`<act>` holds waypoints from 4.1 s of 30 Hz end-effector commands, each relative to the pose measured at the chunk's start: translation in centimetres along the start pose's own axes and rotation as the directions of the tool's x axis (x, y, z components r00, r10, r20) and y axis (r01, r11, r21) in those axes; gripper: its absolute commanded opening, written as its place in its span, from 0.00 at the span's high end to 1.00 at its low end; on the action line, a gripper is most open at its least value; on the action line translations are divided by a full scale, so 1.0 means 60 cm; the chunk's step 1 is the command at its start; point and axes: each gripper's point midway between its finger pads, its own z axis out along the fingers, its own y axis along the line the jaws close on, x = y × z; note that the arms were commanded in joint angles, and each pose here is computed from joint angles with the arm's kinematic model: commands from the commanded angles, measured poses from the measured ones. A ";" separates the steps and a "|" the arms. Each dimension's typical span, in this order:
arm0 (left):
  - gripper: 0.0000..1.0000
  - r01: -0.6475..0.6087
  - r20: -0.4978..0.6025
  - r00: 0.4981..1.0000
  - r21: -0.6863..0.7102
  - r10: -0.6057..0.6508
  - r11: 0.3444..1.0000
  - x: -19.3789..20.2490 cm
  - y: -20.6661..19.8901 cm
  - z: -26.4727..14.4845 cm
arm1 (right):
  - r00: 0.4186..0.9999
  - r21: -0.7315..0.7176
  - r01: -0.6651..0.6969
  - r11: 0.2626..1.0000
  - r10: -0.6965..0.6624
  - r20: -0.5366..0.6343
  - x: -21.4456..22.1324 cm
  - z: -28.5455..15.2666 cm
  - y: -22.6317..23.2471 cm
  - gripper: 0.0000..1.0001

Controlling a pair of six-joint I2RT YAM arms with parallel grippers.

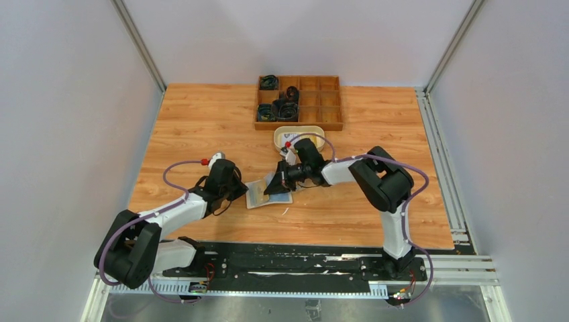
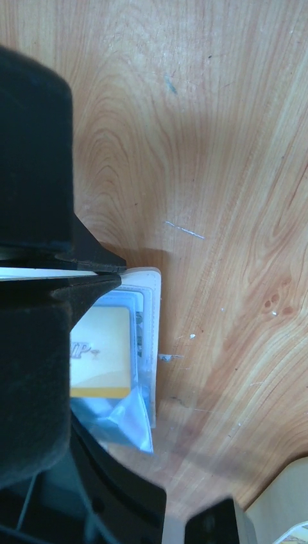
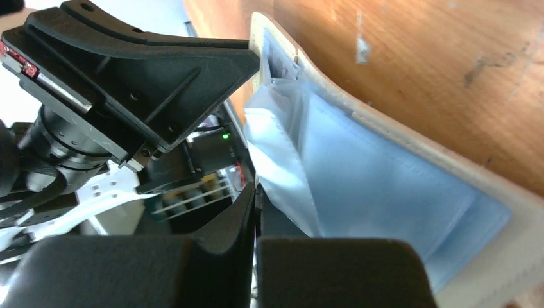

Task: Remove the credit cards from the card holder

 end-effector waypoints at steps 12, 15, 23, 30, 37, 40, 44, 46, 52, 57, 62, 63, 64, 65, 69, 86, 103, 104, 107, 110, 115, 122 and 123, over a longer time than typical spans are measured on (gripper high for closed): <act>1.00 -0.009 0.017 1.000 0.013 0.008 1.000 -0.006 -0.005 -0.005 | 0.944 0.361 0.329 0.873 -0.305 -0.122 0.021 -0.097 -0.005 1.00; 1.00 -0.012 0.019 1.000 0.007 0.012 1.000 -0.006 -0.003 -0.006 | 0.943 0.339 0.332 0.880 -0.311 -0.116 0.016 -0.106 0.001 1.00; 1.00 -0.016 0.029 0.999 0.007 0.015 1.000 -0.009 -0.002 -0.008 | 0.932 0.288 0.333 0.898 -0.360 0.045 -0.028 -0.157 0.030 1.00; 1.00 -0.021 0.027 0.999 0.007 0.021 1.000 -0.010 -0.003 -0.007 | 0.900 0.343 0.362 0.866 -0.421 0.114 -0.073 -0.178 0.052 1.00; 1.00 -0.022 0.030 0.999 0.006 0.022 1.000 -0.011 -0.004 -0.007 | 0.918 0.331 0.349 0.877 -0.390 0.066 -0.064 -0.140 0.030 1.00; 1.00 -0.024 0.028 0.999 0.003 0.024 1.000 -0.010 -0.002 -0.006 | 0.930 0.344 0.321 0.883 -0.361 0.060 -0.056 -0.133 0.003 1.00; 1.00 -0.027 0.021 0.999 0.002 0.027 1.000 -0.008 -0.002 -0.004 | 0.940 0.385 0.303 0.872 -0.340 0.029 -0.040 -0.123 -0.040 1.00; 1.00 -0.027 0.020 0.999 0.001 0.027 1.000 -0.009 -0.003 -0.004 | 0.943 0.408 0.304 0.861 -0.333 0.001 -0.030 -0.113 -0.060 1.00; 1.00 -0.030 0.014 0.999 -0.014 0.030 0.999 -0.007 0.002 -0.006 | 0.943 0.493 0.312 0.812 -0.330 -0.054 -0.013 -0.104 -0.103 1.00; 1.00 -0.035 0.014 0.999 -0.020 0.036 0.999 -0.008 0.004 -0.007 | 0.938 0.592 0.314 0.742 -0.338 -0.073 -0.016 -0.128 -0.124 1.00; 1.00 -0.041 0.014 0.999 -0.023 0.041 0.999 -0.010 0.002 -0.007 | 0.927 0.733 0.309 0.606 -0.365 -0.090 -0.030 -0.182 -0.139 1.00; 1.00 -0.042 0.014 0.999 -0.024 0.042 0.999 -0.010 0.003 -0.007 | 0.925 0.748 0.310 0.587 -0.369 -0.093 -0.031 -0.190 -0.138 1.00; 1.00 -0.042 0.015 0.999 -0.023 0.042 0.999 -0.010 0.002 -0.008 | 0.920 0.773 0.313 0.552 -0.380 -0.102 -0.035 -0.202 -0.141 1.00; 1.00 -0.042 0.016 0.999 -0.022 0.042 0.999 -0.011 0.002 -0.008 | 0.915 0.790 0.316 0.525 -0.389 -0.107 -0.039 -0.211 -0.142 1.00; 1.00 -0.045 0.013 0.999 -0.026 0.046 0.999 -0.009 0.004 -0.008 | 0.903 0.838 0.324 0.438 -0.407 -0.137 -0.046 -0.243 -0.143 1.00; 1.00 -0.046 0.014 0.999 -0.022 0.047 0.999 -0.007 0.007 -0.010 | 0.769 0.570 0.366 0.736 -0.584 0.260 -0.223 -0.318 0.125 1.00; 1.00 -0.054 0.011 0.998 -0.021 0.054 0.998 -0.004 0.010 -0.009 | 0.827 0.570 0.179 0.802 -0.436 0.354 -0.343 -0.298 0.039 1.00; 1.00 -0.056 0.011 0.998 -0.022 0.057 0.998 -0.004 0.010 -0.009 | 0.832 0.576 0.174 0.799 -0.432 0.349 -0.344 -0.295 0.028 1.00; 1.00 -0.061 0.012 0.998 -0.024 0.062 0.998 -0.004 0.011 -0.009 | 0.843 0.590 0.153 0.793 -0.416 0.341 -0.346 -0.292 0.001 1.00; 1.00 -0.066 0.011 0.998 -0.027 0.066 0.997 -0.004 0.012 -0.007 | 0.857 0.599 0.135 0.789 -0.397 0.330 -0.345 -0.289 -0.025 1.00; 1.00 -0.069 0.009 0.998 -0.031 0.069 0.997 -0.003 0.013 -0.005 | 0.872 0.620 0.102 0.778 -0.370 0.321 -0.342 -0.292 -0.064 1.00; 1.00 -0.072 0.008 0.997 -0.035 0.072 0.997 -0.003 0.015 -0.004 | 0.879 0.644 0.074 0.761 -0.355 0.318 -0.335 -0.311 -0.096 1.00; 1.00 -0.071 0.007 0.997 -0.037 0.072 0.997 -0.003 0.015 -0.003 | 0.880 0.647 0.071 0.760 -0.352 0.317 -0.334 -0.313 -0.100 1.00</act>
